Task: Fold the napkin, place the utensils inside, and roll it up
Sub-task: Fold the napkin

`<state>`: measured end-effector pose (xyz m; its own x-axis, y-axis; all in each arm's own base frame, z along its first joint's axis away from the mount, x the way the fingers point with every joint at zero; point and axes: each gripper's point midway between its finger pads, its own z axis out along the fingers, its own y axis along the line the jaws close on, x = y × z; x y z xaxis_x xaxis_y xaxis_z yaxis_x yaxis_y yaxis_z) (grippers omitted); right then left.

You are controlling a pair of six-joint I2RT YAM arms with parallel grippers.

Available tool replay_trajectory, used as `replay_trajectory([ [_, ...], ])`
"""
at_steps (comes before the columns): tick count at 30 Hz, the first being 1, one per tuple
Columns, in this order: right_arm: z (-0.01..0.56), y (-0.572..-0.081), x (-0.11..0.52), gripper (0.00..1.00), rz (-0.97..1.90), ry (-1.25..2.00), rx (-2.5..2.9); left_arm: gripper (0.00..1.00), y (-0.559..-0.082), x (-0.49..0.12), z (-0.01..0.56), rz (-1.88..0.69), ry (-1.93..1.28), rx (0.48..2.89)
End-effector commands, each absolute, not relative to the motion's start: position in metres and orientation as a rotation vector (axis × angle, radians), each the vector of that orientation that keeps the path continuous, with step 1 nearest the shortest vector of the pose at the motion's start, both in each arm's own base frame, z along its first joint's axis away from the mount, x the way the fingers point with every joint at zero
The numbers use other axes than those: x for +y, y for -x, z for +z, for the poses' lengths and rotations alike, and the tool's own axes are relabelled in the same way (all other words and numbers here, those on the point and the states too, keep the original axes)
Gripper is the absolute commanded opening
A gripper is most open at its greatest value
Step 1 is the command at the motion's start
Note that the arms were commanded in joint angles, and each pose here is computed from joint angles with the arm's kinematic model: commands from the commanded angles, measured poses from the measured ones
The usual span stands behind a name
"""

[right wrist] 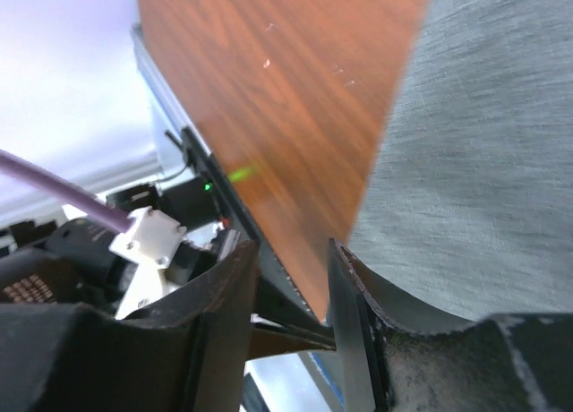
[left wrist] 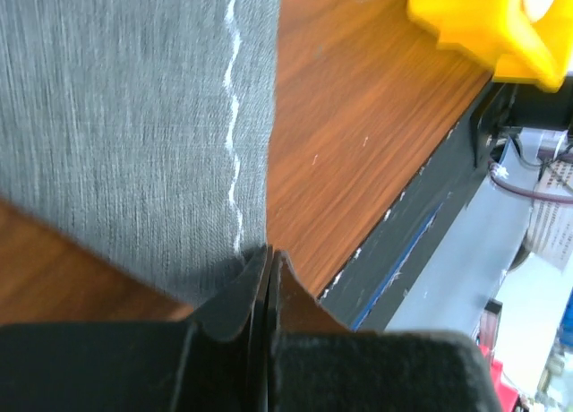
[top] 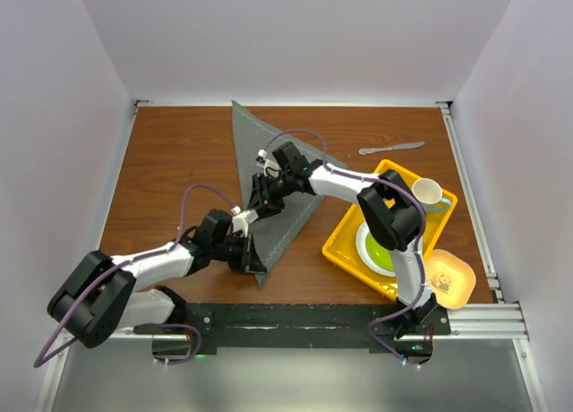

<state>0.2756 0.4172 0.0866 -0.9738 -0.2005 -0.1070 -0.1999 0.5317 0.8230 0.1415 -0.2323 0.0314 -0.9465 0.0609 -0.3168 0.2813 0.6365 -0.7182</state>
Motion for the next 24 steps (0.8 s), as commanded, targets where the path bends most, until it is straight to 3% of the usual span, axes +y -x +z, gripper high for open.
replay_trajectory([
  [1,0.102,-0.269,0.431,0.42,-1.595,-0.380,-2.678,0.00,-0.133,-0.231,0.032,-1.247,-0.276,2.551],
  [5,0.100,-0.266,0.427,0.41,-1.565,-0.388,-2.683,0.00,-0.132,-0.234,0.034,-1.284,-0.258,2.526],
  [8,0.101,-0.259,0.419,0.41,-1.540,-0.409,-2.701,0.00,-0.145,-0.246,0.074,-1.337,-0.296,2.406],
  [14,0.090,-0.218,0.411,0.43,-1.493,-0.463,-2.664,0.17,-0.194,-0.249,0.186,-1.261,-0.321,2.061],
  [21,0.082,-0.181,0.409,0.43,-1.508,-0.526,-2.624,0.01,-0.314,-0.224,0.196,-1.052,-0.051,1.965],
  [24,0.079,-0.169,0.407,0.41,-1.520,-0.546,-2.582,0.00,-0.368,-0.219,0.188,-1.068,0.027,1.933],
])
